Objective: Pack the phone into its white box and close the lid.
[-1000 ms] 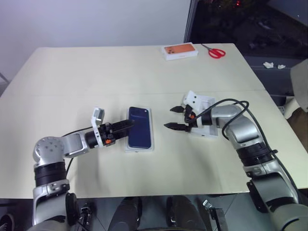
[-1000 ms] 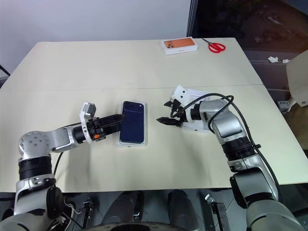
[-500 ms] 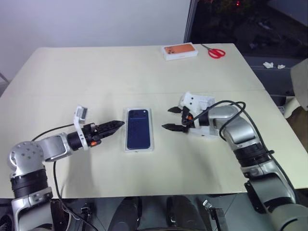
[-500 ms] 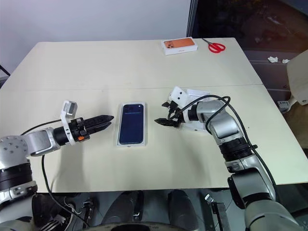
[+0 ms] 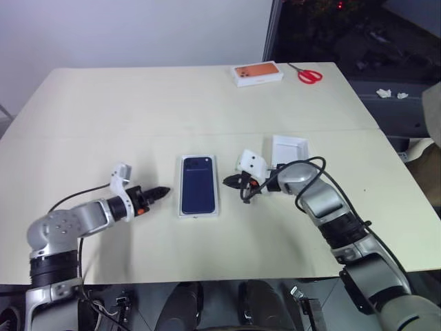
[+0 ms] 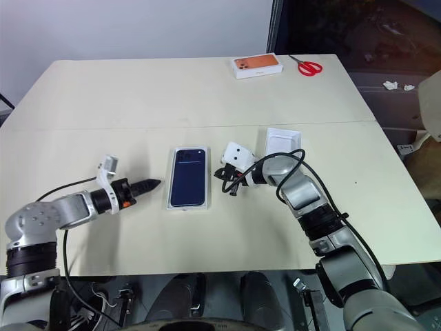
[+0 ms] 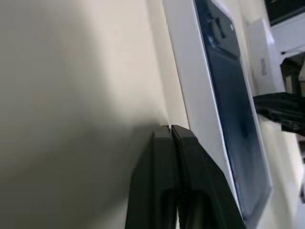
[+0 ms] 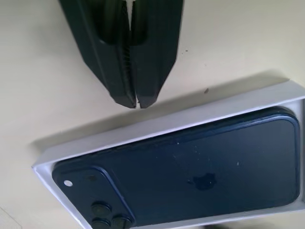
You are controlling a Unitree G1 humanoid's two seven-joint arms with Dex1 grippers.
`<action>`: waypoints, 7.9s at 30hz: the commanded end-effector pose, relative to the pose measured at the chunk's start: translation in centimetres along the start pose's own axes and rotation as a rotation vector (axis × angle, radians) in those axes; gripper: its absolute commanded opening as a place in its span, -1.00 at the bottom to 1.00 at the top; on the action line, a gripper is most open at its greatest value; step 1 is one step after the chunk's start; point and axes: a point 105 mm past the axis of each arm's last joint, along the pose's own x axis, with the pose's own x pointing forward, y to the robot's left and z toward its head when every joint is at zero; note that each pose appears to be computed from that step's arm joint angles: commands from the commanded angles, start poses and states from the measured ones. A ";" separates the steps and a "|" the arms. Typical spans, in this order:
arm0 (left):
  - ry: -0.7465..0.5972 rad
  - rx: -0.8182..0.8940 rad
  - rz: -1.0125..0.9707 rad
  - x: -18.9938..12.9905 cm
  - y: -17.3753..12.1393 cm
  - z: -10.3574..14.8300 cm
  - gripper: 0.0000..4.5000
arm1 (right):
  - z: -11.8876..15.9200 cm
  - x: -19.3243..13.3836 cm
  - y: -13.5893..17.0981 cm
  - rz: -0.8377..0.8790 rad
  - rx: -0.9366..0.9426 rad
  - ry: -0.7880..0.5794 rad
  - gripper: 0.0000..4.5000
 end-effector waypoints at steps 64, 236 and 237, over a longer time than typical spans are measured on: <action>0.020 0.319 -0.297 4.2 -6.3 1.3 -1.00 | -1.9 -12.2 -5.3 -0.262 0.222 0.104 0.77; -0.206 0.577 -0.402 9.0 -8.9 -0.9 -1.00 | -1.6 -8.5 -3.4 -0.247 0.054 0.037 -0.99; -0.205 0.583 -0.402 9.2 -9.0 -0.9 -1.00 | -1.6 -8.6 -3.4 -0.249 0.054 0.038 -0.99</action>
